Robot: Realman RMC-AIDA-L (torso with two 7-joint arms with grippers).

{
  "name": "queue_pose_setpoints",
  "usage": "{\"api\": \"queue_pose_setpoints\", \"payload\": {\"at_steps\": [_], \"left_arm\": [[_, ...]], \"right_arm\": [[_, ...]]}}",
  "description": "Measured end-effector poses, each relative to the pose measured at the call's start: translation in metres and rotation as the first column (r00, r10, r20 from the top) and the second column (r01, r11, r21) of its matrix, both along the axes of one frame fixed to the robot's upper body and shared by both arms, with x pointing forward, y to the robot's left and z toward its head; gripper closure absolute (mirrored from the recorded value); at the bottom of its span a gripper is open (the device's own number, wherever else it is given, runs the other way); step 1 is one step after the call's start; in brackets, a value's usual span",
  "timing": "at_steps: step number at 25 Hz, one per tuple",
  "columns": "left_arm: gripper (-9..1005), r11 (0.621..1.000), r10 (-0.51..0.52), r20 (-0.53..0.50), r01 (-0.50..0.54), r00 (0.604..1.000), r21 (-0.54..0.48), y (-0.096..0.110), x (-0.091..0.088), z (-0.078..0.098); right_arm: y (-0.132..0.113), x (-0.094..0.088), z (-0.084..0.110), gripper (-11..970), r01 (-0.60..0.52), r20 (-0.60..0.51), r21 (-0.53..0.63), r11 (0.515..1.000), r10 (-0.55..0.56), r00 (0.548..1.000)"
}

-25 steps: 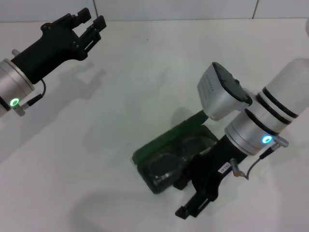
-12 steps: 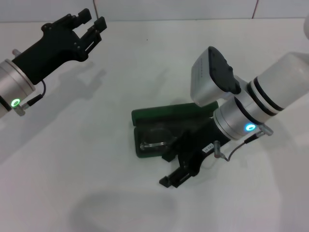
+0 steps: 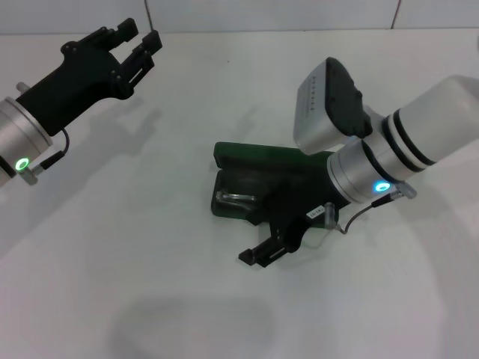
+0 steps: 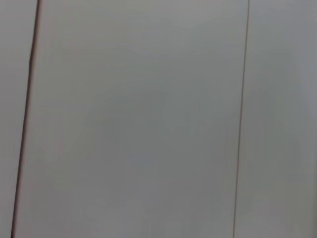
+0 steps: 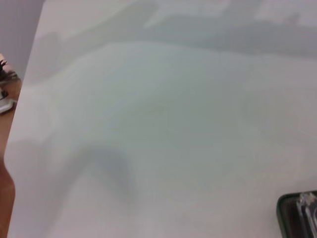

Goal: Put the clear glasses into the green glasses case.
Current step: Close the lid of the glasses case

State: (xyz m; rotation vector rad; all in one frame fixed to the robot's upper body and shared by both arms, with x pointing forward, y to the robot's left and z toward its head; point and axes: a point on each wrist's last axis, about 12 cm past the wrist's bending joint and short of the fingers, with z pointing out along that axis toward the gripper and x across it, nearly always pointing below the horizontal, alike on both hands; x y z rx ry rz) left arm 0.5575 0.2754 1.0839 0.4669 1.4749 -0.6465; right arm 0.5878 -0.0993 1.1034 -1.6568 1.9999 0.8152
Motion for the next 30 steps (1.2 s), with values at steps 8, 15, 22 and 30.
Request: {"api": "queue_pose_setpoints", "payload": {"at_steps": [8, 15, 22, 30], "left_arm": [[546, 0.989, 0.113, 0.020, -0.111, 0.993, -0.099, 0.009, -0.008, -0.007], [544, 0.978, 0.175, 0.022, -0.171, 0.984, -0.120, 0.014, -0.012, -0.015], [523, 0.980, 0.194, 0.220, -0.197, 0.956, -0.009, -0.002, -0.030, -0.027], [483, 0.988, 0.130, 0.104, -0.120, 0.986, -0.101, -0.016, -0.006, -0.020]], "right_arm": [[-0.026, -0.011, 0.020, 194, -0.048, 0.005, 0.113, 0.992, 0.048, 0.999], [-0.098, -0.020, 0.029, 194, 0.074, 0.074, 0.326, 0.942, -0.104, 0.992], [-0.159, -0.025, 0.013, 194, 0.286, 0.124, 0.519, 0.805, -0.402, 0.907], [-0.179, -0.033, -0.013, 194, 0.282, 0.258, 0.748, 0.600, -0.655, 0.710]]}}
